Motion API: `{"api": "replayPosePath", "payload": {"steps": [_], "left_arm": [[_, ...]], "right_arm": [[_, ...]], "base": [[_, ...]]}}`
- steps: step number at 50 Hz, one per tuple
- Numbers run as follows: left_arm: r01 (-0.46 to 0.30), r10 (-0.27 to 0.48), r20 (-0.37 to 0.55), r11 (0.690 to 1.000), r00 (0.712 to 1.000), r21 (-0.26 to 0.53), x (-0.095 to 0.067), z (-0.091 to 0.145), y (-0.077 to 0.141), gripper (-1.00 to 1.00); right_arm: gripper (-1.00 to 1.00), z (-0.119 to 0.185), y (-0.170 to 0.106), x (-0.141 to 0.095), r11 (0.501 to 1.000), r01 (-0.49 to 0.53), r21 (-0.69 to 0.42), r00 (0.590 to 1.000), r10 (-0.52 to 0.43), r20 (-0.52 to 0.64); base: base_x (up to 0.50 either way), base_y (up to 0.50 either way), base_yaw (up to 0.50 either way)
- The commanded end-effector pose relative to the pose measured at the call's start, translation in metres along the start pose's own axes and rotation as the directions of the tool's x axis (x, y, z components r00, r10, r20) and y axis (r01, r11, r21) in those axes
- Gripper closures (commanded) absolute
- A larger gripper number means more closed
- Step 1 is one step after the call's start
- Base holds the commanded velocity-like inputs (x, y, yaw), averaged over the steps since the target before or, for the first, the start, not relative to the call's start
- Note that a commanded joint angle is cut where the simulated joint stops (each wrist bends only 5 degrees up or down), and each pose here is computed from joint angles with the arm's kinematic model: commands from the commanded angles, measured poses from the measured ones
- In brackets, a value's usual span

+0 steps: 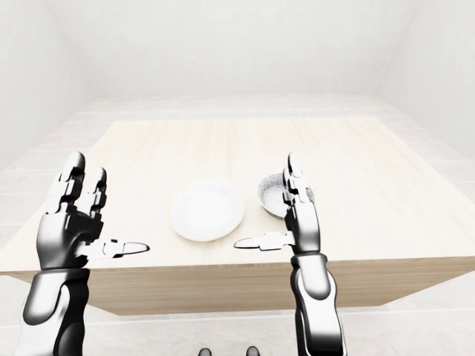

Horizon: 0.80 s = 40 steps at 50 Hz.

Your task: Put the bowl on the plate.

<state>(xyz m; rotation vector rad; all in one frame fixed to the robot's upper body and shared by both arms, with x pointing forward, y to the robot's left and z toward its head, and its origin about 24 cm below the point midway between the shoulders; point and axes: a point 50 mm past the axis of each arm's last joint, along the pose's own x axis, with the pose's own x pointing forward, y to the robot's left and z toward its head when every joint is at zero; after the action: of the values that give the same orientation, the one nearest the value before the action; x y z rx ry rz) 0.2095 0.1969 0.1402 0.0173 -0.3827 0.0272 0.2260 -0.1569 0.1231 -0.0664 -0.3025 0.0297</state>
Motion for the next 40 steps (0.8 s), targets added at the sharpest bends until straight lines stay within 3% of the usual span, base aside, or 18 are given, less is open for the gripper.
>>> {"api": "replayPosePath", "payload": {"steps": [1, 8, 18, 40], "left_arm": [[-0.004, 0.004, 0.009, 1.000, 1.000, 0.005, 0.003, 0.001, 0.001, -1.00], [-0.003, 0.003, -0.009, 1.000, 1.000, 0.013, 0.003, -0.003, -0.001, -1.00], [-0.001, 0.001, -0.026, 1.000, 1.000, 0.016, 0.001, -0.006, -0.001, -1.00], [-0.011, 0.014, -0.062, 0.999, 0.998, 0.046, 0.004, -0.015, -0.005, -1.00]], "right_arm": [[-1.00, 0.003, -0.002, -0.001, 1.000, -0.002, -0.002, 1.000, 0.002, 0.011], [-1.00, 0.003, -0.001, -0.001, 1.000, -0.005, -0.016, 1.000, 0.005, 0.008], [-1.00, 0.004, 0.000, -0.004, 1.000, -0.005, -0.017, 1.000, 0.005, 0.013], [-1.00, 0.004, -0.004, -0.006, 1.000, -0.002, -0.009, 1.000, 0.002, 0.007]], "base": [[0.00, 0.00, 0.00], [0.00, 0.03, 0.00], [0.00, 0.44, 0.00], [0.00, 0.00, 0.00]]}}
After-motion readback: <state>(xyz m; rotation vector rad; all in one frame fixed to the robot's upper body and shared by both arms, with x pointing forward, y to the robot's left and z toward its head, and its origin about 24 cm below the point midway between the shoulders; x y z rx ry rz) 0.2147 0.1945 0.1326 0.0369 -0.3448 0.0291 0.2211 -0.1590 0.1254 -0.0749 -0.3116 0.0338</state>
